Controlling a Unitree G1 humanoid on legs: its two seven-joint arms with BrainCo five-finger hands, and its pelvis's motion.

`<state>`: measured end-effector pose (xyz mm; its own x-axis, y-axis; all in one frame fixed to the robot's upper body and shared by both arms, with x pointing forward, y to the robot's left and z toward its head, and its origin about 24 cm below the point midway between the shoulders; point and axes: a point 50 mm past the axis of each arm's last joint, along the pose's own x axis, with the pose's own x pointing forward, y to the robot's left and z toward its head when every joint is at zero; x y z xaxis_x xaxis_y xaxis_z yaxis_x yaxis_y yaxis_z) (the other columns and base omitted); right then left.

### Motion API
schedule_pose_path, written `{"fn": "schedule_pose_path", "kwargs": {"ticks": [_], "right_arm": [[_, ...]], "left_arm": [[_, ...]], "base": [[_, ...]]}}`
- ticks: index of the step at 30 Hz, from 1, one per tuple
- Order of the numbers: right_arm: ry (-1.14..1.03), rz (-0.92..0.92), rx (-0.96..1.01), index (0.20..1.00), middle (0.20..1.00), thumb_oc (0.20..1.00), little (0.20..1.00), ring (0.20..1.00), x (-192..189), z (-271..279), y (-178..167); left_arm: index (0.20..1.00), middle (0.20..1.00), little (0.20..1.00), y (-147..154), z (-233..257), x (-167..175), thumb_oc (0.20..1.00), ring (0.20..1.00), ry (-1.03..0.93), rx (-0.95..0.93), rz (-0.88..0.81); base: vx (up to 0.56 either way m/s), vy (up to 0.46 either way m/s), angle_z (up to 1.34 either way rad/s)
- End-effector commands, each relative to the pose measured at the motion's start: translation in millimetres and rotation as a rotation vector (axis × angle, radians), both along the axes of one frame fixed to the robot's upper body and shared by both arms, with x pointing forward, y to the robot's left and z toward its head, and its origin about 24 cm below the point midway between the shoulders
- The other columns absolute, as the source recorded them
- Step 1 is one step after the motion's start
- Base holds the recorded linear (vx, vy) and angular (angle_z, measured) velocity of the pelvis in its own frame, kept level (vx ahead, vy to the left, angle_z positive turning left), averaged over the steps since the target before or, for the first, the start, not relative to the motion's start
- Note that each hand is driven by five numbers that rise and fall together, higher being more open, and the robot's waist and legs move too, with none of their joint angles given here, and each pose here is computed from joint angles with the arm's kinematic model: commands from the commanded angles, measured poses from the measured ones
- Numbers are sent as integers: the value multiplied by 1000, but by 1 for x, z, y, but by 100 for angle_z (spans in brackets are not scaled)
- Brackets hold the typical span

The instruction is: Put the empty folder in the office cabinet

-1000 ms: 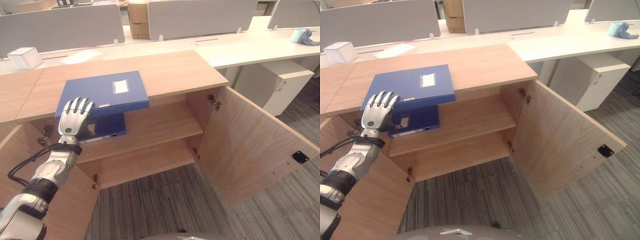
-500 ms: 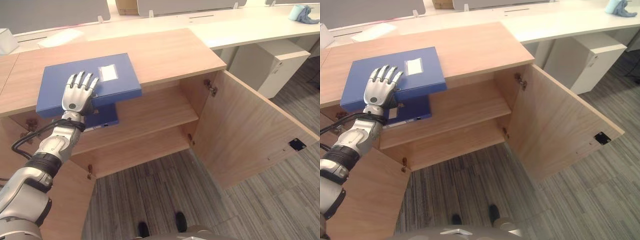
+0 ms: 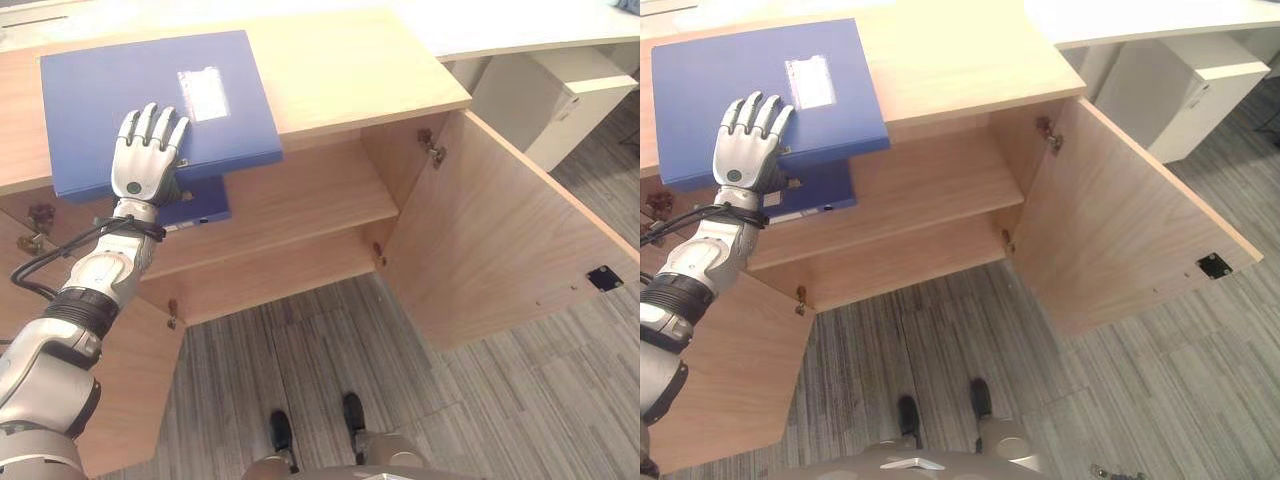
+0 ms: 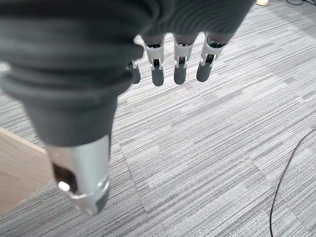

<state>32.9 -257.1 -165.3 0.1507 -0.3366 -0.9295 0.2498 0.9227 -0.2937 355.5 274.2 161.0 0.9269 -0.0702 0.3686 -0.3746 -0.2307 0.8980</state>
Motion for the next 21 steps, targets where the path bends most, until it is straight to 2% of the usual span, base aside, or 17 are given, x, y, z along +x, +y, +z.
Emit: {"fn": "schedule_pose_path", "kwargs": {"ticks": [1, 2, 16, 19, 21], "right_arm": [[13, -45, -68, 1000, 1000, 1000, 1000, 1000, -3, 6, -19], [9, -48, -67, 1000, 1000, 1000, 1000, 1000, -2, 6, -19], [-12, -96, -66, 1000, 1000, 1000, 1000, 1000, 2, 7, -22], [-2, -95, -60, 1000, 1000, 1000, 1000, 1000, 1, 6, -21], [23, -91, -46, 1000, 1000, 1000, 1000, 1000, -3, 5, -19]], "left_arm": [[492, 492, 492, 18, 21, 2, 492, 492, -48, -13, 70], [200, 200, 200, 16, 21, 2, 200, 200, -51, -31, 62], [200, 200, 200, 18, 38, -3, 200, 200, -128, -86, 45], [200, 200, 200, 12, 45, -4, 200, 200, -167, -128, 12], [200, 200, 200, -3, 63, -6, 200, 200, -259, -225, -76]], "base": [[0, 0, 0], [-30, 27, 0], [7, 4, -1], [17, 7, -5], [61, 4, -3]]}}
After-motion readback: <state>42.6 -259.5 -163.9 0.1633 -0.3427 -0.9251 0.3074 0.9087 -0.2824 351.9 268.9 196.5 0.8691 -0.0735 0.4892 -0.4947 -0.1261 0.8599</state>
